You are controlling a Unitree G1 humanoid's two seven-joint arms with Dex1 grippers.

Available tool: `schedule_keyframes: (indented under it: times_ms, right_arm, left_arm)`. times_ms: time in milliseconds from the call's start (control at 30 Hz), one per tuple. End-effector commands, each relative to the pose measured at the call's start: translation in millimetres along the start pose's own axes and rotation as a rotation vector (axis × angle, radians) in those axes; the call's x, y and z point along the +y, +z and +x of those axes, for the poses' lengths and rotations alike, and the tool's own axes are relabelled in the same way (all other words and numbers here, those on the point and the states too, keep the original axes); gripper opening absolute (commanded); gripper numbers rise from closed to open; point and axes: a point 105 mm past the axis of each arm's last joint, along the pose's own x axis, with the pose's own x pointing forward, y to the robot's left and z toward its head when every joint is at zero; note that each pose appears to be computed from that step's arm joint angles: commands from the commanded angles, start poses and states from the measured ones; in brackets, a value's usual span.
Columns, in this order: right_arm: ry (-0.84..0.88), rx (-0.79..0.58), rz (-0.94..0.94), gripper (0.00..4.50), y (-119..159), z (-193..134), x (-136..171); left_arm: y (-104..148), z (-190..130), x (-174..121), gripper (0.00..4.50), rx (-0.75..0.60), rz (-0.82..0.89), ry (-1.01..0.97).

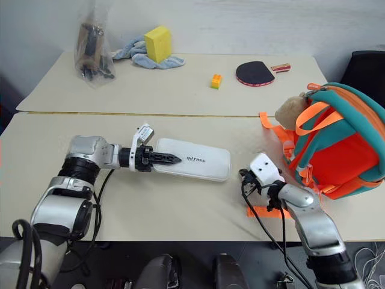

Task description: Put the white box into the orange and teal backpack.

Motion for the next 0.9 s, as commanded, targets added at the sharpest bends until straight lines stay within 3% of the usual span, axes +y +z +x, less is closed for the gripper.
schedule_keyframes:
  times_ms: [33,100,200,367,467,567,767,900]
  right_arm:
    - [-0.063,-0.084,0.028,0.00,23,-26,-2]
    - [-0.125,-0.113,0.097,0.00,27,-48,-7]
    - [-0.217,-0.132,0.207,0.54,28,-87,-10]
    - [-0.354,-0.130,0.258,2.20,30,-121,-21]
    - [-0.418,-0.169,0.295,3.34,36,-122,-35]
    - [-0.471,-0.221,0.359,4.20,41,-112,-51]
    - [-0.472,-0.312,0.434,4.20,54,-76,-81]
    - [-0.428,-0.353,0.416,3.35,60,-61,-94]
  left_arm:
    - [5,3,-29,1.26,-0.023,0.018,-0.121]
    - [3,8,-37,1.26,-0.037,0.016,-0.157]
    - [8,13,-51,1.26,-0.089,0.028,-0.217]
    - [14,17,-58,1.26,-0.129,0.120,-0.162]
    - [8,16,-67,1.26,-0.107,0.163,-0.199]
    - [11,12,-67,1.26,-0.141,0.227,-0.181]
    - [33,-10,-63,1.26,-0.254,0.291,-0.137]
    - [42,-20,-55,1.26,-0.295,0.322,-0.062]
